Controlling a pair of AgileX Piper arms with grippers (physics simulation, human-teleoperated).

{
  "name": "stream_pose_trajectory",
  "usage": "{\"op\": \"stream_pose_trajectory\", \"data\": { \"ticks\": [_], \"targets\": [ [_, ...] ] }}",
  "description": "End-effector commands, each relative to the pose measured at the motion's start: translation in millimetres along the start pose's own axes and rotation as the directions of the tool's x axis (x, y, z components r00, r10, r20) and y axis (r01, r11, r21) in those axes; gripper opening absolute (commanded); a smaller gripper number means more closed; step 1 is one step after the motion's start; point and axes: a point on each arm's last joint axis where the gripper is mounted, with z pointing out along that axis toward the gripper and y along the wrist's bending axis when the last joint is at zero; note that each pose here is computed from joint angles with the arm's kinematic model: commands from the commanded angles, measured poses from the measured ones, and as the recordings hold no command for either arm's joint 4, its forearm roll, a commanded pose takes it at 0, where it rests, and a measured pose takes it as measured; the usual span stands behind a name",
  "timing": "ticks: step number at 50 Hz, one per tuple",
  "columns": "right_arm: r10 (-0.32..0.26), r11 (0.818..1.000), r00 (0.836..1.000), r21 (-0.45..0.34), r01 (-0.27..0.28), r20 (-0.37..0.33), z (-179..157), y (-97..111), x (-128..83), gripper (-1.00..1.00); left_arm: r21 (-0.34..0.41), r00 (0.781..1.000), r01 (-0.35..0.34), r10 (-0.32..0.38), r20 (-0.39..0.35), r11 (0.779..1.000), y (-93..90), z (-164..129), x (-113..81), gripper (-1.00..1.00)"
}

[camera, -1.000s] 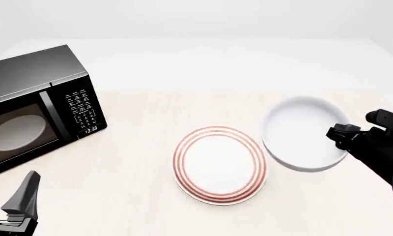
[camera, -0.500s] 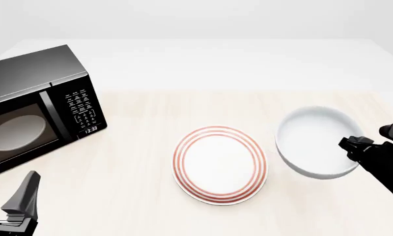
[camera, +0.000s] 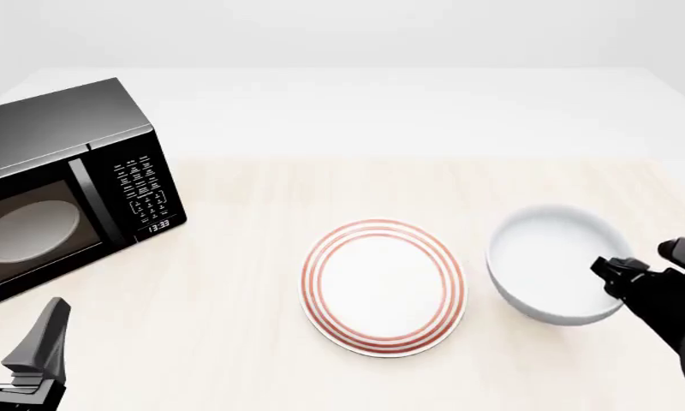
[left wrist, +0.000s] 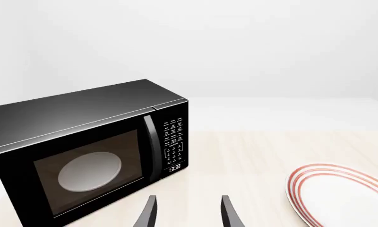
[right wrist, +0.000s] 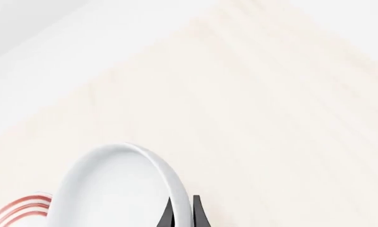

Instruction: Put the white bowl to the right of the plate.

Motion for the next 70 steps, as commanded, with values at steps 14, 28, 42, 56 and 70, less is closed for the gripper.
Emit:
{"op": "stream_pose_trajectory", "data": {
  "ticks": [14,28,42,56,70],
  "targets": [
    [0.045,0.996,0.999,0.078,-0.044,-0.024,18.4,-17.0,19.7,-1.0,0.0,1.0,0.0,0.0,0.0,1.0,0.0,0.0,0.0,1.0],
    [0.052,0.995,0.998,0.087,-0.048,-0.037,24.5,-21.0,27.2,-1.0,0.0,1.0,0.0,0.0,0.0,1.0,0.0,0.0,0.0,1.0],
    [0.059,0.994,0.997,0.095,-0.054,-0.051,31.7,-24.6,34.2,-1.0,0.0,1.0,0.0,0.0,0.0,1.0,0.0,0.0,0.0,1.0],
    [0.077,0.992,0.996,0.102,-0.072,-0.042,30.8,-26.9,34.6,1.0,0.0,1.0,0.0,0.0,0.0,1.0,0.0,0.0,0.0,1.0],
    [0.055,0.995,0.998,0.087,-0.056,0.018,-3.4,-18.1,8.9,1.0,0.0,1.0,0.0,0.0,0.0,1.0,0.0,0.0,0.0,1.0]
  ]
}}
